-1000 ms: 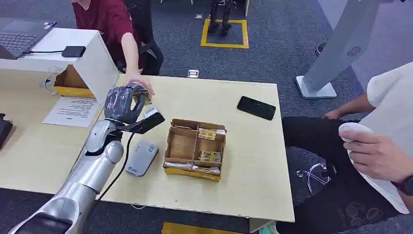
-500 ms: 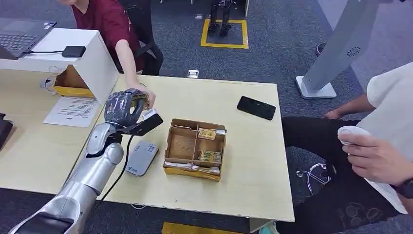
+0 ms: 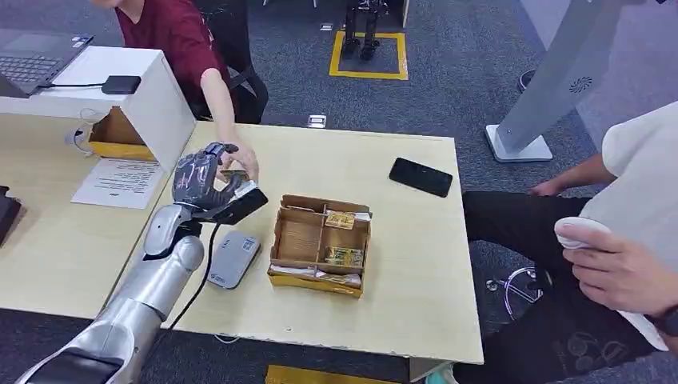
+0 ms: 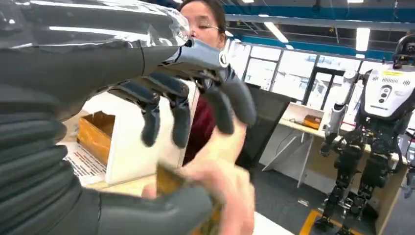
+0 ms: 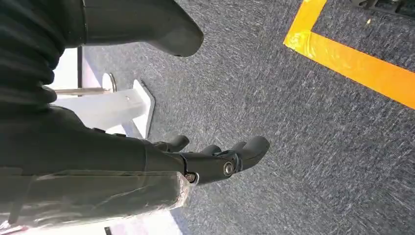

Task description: Pass the card to the sensor for recognition and then transmit it.

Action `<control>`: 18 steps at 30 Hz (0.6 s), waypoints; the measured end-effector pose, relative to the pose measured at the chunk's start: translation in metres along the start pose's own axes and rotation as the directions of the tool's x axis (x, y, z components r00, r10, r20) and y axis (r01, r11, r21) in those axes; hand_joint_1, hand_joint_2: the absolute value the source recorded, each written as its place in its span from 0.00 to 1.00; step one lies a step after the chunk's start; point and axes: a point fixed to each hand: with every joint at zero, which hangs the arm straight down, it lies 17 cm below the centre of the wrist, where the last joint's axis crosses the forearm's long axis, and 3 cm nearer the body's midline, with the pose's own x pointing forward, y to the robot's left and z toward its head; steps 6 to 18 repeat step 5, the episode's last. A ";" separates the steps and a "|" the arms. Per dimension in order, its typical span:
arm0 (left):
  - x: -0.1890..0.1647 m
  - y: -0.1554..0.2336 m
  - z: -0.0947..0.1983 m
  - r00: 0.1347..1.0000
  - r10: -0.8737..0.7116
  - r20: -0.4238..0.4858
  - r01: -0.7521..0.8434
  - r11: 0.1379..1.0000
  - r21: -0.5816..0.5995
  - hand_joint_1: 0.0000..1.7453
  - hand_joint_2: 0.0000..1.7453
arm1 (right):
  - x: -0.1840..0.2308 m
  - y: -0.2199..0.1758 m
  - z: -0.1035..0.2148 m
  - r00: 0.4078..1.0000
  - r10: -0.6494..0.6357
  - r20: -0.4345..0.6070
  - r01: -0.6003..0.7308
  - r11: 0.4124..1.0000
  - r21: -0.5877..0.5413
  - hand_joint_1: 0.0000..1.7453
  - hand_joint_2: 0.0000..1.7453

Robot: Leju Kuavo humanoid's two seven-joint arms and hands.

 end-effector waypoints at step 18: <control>-0.004 0.005 -0.001 1.000 0.003 -0.012 -0.003 1.000 0.024 0.00 1.00 | 0.000 0.000 0.000 1.000 -0.001 -0.001 0.001 1.000 0.000 0.00 1.00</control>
